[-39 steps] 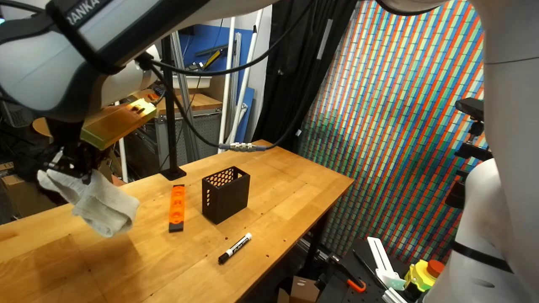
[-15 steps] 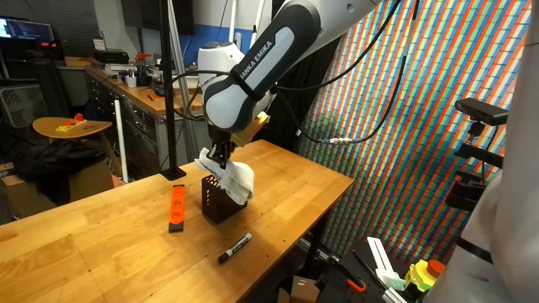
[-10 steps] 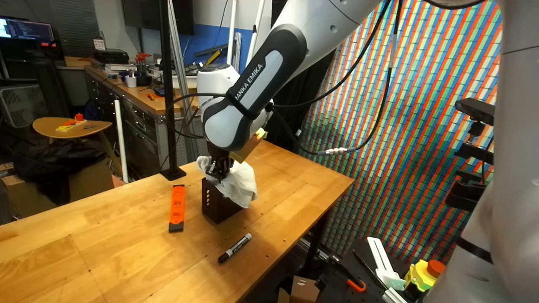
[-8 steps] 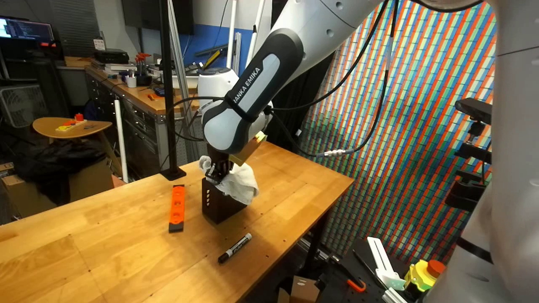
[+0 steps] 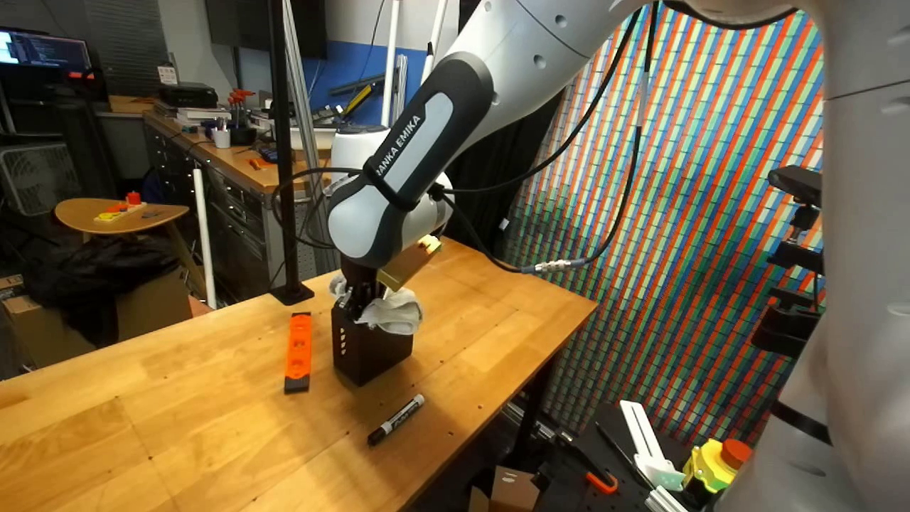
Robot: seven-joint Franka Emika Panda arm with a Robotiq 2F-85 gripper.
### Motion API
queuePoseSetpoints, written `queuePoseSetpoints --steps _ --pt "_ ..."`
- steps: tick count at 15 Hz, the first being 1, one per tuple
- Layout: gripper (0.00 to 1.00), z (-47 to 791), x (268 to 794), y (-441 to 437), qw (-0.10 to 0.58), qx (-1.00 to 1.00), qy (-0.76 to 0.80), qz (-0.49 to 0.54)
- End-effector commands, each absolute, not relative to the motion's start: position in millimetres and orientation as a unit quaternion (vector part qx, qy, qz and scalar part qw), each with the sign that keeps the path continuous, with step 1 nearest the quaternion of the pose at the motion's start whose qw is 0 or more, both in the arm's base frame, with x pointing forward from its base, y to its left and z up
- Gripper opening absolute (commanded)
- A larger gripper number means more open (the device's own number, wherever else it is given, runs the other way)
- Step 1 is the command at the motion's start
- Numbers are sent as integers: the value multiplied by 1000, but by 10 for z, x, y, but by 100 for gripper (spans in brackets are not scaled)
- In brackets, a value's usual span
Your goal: Put the towel in the black box
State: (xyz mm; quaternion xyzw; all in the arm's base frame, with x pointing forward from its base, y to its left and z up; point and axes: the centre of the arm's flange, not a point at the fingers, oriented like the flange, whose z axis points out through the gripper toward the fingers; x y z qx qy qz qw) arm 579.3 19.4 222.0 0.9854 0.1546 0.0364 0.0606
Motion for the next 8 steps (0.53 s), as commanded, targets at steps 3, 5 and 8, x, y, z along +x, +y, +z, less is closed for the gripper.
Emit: queuePoseSetpoints --steps 3,5,8 --pt "2 1947 5780 410 18 986 163 27" --pt "2 2006 5783 451 12 986 163 31" --pt "6 2286 5801 421 27 986 161 46"
